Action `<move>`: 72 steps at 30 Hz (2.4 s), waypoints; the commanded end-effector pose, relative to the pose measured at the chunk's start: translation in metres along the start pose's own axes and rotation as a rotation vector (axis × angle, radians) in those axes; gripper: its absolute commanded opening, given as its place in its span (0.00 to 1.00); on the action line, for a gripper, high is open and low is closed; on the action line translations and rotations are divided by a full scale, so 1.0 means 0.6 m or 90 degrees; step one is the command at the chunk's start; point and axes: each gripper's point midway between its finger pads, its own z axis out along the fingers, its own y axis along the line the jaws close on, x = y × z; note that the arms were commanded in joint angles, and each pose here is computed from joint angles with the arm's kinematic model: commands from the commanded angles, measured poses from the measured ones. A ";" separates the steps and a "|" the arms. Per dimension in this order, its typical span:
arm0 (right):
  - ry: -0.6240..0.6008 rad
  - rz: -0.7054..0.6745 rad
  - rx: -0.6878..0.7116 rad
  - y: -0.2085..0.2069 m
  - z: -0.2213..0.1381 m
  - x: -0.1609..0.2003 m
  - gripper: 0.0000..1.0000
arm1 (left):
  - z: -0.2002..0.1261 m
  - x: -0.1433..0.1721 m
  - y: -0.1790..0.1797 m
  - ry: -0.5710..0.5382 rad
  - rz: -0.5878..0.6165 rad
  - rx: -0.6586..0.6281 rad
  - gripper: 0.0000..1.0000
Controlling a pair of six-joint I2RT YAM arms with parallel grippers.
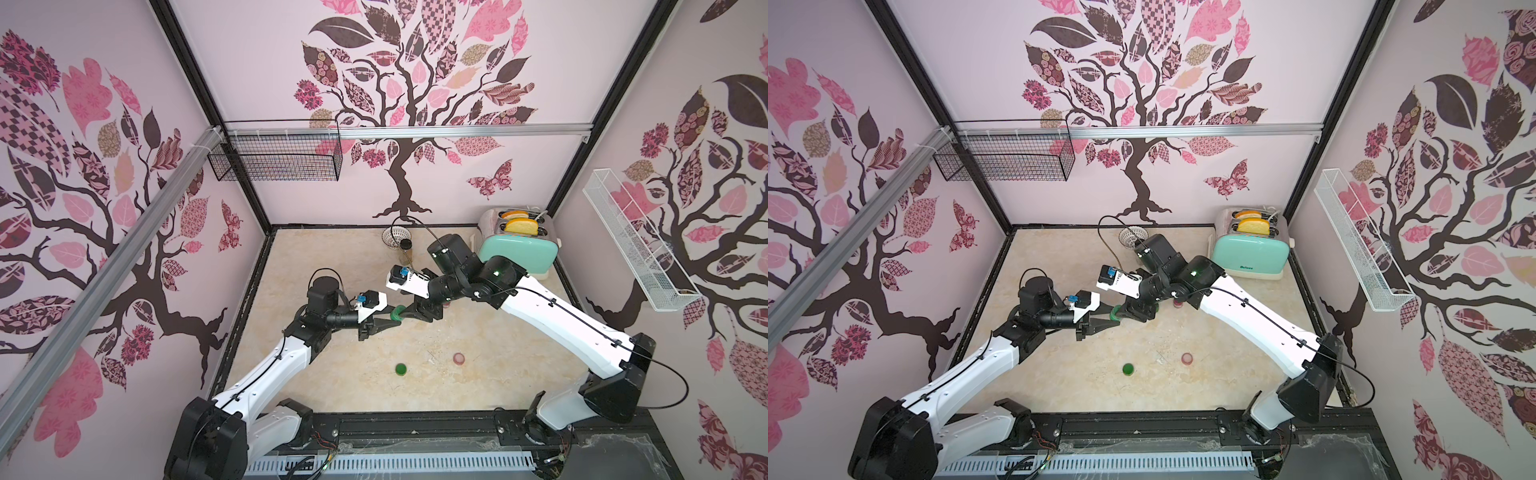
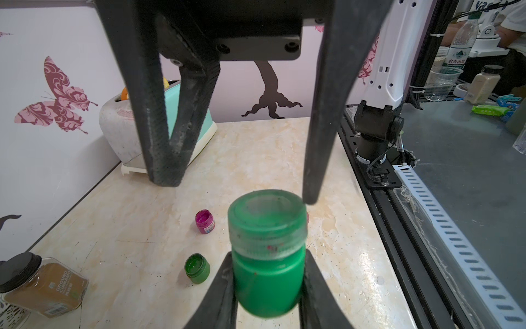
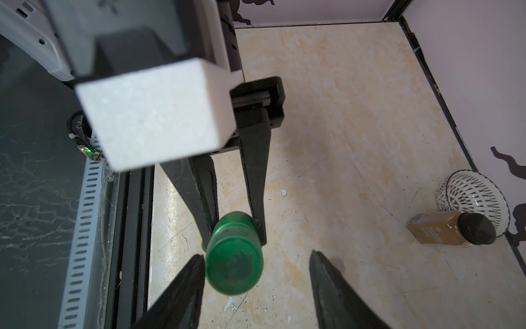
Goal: Close the paint jar lid
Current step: Screw the lid onto the paint jar.
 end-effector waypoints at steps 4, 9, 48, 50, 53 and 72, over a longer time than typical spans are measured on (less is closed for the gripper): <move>0.000 -0.002 -0.041 0.013 0.001 -0.005 0.57 | -0.001 -0.018 -0.006 -0.016 0.021 0.012 0.27; 0.004 0.002 -0.051 0.015 0.005 -0.003 0.54 | -0.002 -0.018 -0.007 -0.016 0.022 0.012 0.27; 0.025 0.118 -0.027 0.016 0.032 0.003 0.17 | -0.003 -0.018 -0.003 -0.013 0.029 0.000 0.27; 0.020 0.159 -0.021 0.015 0.038 0.002 0.13 | -0.004 -0.019 -0.001 -0.012 0.035 -0.008 0.27; 0.015 0.235 0.000 0.011 0.049 0.002 0.10 | -0.006 -0.020 0.004 -0.011 0.043 -0.026 0.27; -0.044 0.717 0.002 0.038 0.111 -0.019 0.09 | -0.018 -0.023 0.033 0.000 0.080 -0.116 0.27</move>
